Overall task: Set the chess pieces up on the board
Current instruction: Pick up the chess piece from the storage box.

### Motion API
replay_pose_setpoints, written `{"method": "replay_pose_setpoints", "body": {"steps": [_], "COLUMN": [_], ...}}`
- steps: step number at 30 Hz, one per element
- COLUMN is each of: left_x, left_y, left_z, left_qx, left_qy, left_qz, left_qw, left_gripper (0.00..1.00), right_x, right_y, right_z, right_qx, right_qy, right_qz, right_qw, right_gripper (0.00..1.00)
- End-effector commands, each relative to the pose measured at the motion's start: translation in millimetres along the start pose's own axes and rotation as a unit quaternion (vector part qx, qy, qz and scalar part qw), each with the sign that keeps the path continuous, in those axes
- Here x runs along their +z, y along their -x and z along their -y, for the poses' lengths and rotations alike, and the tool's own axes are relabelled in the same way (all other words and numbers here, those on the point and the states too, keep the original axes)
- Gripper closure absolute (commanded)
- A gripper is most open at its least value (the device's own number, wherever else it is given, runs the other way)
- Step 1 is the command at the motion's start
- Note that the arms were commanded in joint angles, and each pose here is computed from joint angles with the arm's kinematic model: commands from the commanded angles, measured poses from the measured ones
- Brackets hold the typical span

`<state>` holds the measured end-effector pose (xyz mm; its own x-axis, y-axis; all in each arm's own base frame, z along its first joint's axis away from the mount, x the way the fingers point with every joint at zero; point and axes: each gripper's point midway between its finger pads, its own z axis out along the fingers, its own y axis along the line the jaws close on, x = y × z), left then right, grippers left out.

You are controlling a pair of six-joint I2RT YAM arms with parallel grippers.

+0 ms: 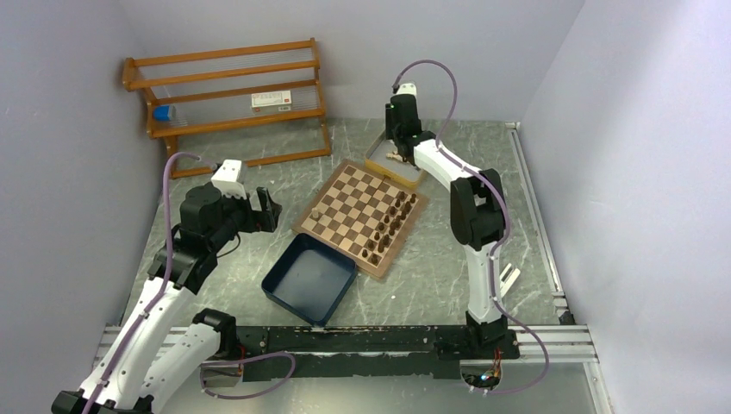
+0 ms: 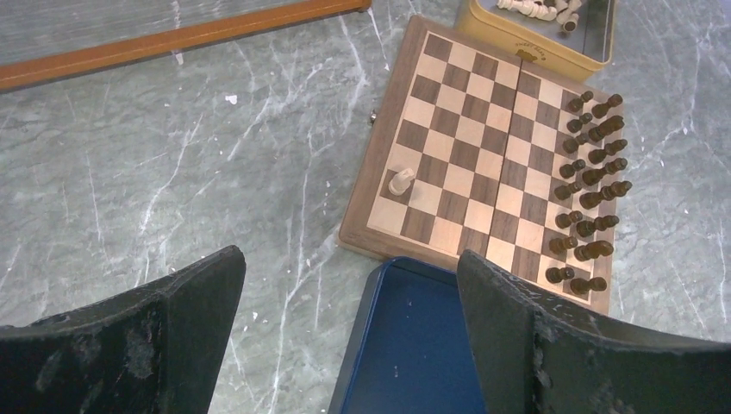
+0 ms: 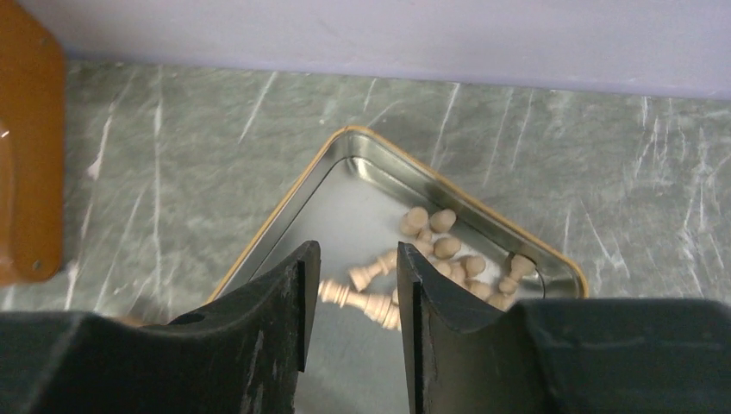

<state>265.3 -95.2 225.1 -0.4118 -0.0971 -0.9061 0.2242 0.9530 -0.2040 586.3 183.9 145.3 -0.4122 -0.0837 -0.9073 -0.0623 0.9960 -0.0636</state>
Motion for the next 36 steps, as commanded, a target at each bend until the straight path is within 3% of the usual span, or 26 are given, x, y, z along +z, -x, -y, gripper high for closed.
{"method": "replay_pose_setpoints", "body": {"steps": [1,12,21,36], "left_x": [-7,-10,-10,-11], "left_y": [14,16,17,17], "left_z": [6,4,12,15], "left_qx": [0.006,0.011,0.015,0.012], "left_qy": [-0.019,-0.011,-0.035,-0.042], "left_qz": [0.025,0.026,0.028,0.032], "left_qw": [1.000,1.000,0.999,0.999], "left_gripper": [0.03,0.03,0.03,0.04], "right_x": [22,54,64,79], "right_y": [2,-20,-45,-38], "right_z": [13,24,38,38], "right_qx": [0.028,0.043,0.021,0.015], "right_qy": [-0.029,-0.063,-0.107,-0.092], "right_qz": [0.001,-0.002,-0.015,-0.005], "right_qw": [0.999,0.997,0.994,0.996], "right_gripper": [0.59,0.67,0.66,0.66]}}
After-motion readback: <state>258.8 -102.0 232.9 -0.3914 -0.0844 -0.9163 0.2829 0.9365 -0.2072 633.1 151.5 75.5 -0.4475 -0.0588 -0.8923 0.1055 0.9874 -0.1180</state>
